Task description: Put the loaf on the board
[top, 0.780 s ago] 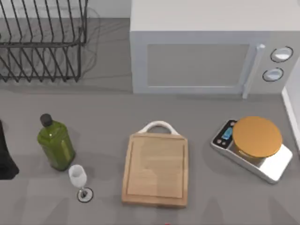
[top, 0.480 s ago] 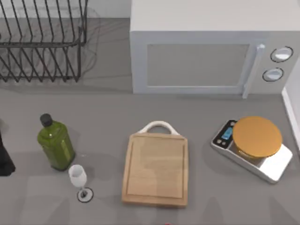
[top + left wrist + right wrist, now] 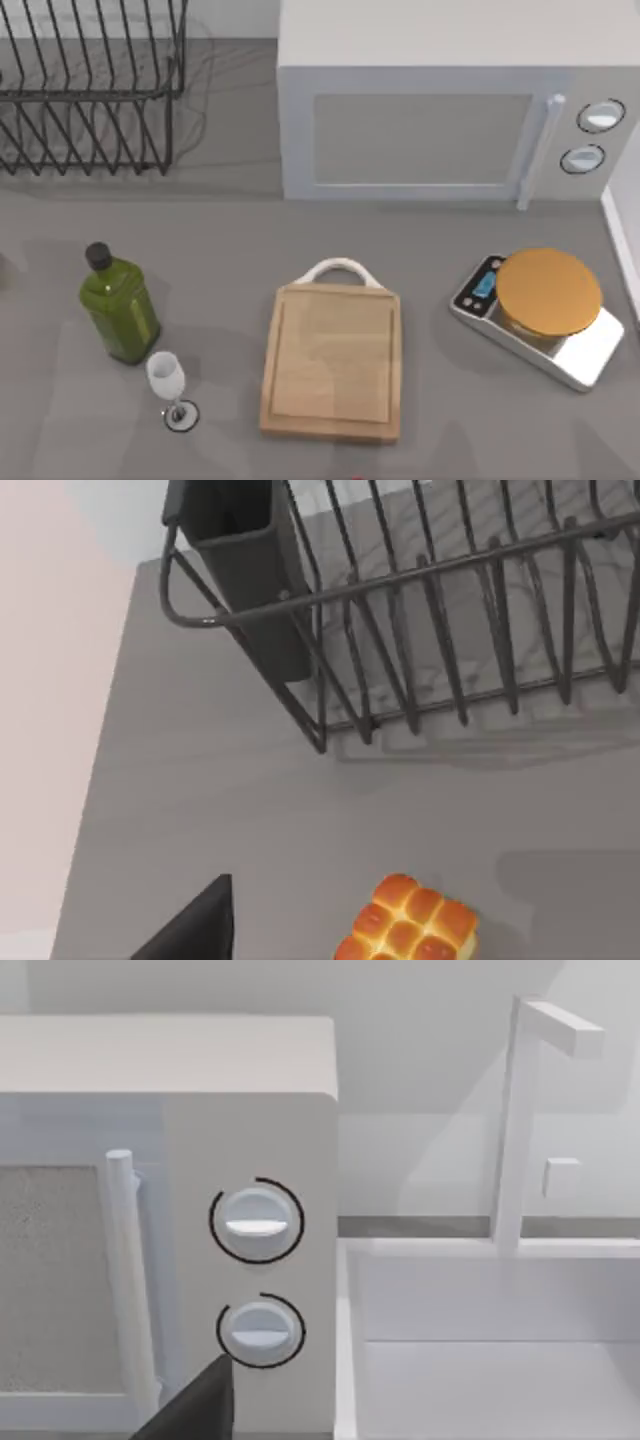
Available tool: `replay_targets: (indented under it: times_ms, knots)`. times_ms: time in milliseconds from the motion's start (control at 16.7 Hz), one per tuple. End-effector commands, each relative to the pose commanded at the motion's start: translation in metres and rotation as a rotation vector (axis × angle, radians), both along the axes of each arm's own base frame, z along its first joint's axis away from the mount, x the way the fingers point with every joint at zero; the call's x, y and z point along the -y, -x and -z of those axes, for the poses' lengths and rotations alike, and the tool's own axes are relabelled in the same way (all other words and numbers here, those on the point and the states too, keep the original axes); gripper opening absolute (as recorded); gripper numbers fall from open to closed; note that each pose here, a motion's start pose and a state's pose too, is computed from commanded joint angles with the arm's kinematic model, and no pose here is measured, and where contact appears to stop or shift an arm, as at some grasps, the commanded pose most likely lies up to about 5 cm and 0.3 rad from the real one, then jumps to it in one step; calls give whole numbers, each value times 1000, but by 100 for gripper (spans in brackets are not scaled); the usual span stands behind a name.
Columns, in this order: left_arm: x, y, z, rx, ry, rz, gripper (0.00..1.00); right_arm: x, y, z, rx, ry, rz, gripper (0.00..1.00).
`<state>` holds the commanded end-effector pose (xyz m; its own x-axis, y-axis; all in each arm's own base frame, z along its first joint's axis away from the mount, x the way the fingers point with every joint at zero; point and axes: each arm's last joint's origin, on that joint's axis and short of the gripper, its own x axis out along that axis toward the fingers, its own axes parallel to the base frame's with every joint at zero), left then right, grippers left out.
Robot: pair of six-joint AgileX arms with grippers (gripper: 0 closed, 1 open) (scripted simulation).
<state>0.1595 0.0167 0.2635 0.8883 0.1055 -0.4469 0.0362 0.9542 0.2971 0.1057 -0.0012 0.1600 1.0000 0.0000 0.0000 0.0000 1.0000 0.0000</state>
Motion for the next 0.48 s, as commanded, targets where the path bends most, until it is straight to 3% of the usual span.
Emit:
replay_targets:
  times_ms: [180,480]
  knots:
    - [-14,-60,-5,-329,-74,50,100,0,0,0,0,0,0,100]
    - [-43,-156,40,-828,-115,211,100,0,0,0,0,0,0,100]
